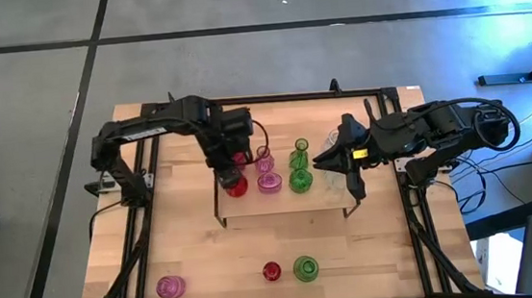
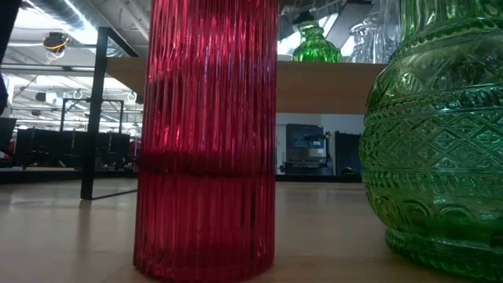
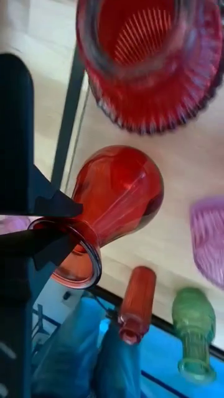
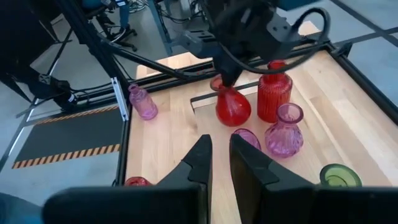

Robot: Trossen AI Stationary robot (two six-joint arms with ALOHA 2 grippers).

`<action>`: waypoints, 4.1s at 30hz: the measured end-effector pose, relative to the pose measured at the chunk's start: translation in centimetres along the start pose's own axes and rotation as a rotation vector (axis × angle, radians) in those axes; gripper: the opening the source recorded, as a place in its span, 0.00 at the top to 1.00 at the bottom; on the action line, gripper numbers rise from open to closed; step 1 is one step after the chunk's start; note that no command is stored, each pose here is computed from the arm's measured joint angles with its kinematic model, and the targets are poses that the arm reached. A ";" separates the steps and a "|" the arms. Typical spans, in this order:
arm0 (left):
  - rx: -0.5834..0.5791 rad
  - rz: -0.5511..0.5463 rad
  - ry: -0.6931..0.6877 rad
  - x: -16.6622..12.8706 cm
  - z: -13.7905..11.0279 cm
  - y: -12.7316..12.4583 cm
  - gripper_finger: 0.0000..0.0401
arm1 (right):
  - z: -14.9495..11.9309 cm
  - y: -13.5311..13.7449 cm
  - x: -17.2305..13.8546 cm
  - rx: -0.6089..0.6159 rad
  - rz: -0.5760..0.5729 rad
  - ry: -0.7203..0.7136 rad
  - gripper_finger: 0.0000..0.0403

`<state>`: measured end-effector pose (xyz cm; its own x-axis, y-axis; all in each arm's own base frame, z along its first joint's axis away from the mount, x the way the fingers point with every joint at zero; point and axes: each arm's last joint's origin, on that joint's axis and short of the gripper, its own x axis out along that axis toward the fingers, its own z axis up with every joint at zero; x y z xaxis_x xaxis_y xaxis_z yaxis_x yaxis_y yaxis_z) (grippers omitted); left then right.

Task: Sort vases onto shelf
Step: Put the top red vase on the shelf aligned with the other red vase, then put the violet vase on the shelf aligned with the other violet vases

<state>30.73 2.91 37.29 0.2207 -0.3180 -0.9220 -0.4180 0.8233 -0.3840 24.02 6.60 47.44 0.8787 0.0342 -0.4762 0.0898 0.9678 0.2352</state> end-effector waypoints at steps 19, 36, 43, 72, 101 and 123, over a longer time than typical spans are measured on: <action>-0.030 -0.002 0.050 0.8 0.9 1.8 0.91 | 0.0 0.0 0.0 -0.006 0.000 0.002 0.90; -0.021 0.007 0.045 0.8 0.9 1.8 0.89 | 0.0 0.0 0.0 -0.004 0.000 0.001 0.90; -0.031 0.001 0.027 0.9 1.1 1.7 0.89 | 0.0 0.0 0.0 -0.003 0.000 0.001 0.90; 0.000 0.012 0.001 0.9 1.3 1.5 0.89 | 0.0 0.0 0.0 -0.003 0.007 0.004 0.90; -0.029 0.047 -0.020 0.6 1.0 1.5 0.68 | 0.0 0.0 0.0 -0.003 0.008 0.005 0.90; -0.244 -0.034 -0.260 -7.6 -8.2 0.3 0.68 | 0.0 0.0 0.0 -0.025 0.008 0.005 0.90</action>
<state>21.68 1.70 43.74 0.4416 -0.1873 -0.8774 -0.5976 0.6680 -0.4434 23.98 6.62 47.44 0.8772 0.0430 -0.4782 0.0710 0.9734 0.2177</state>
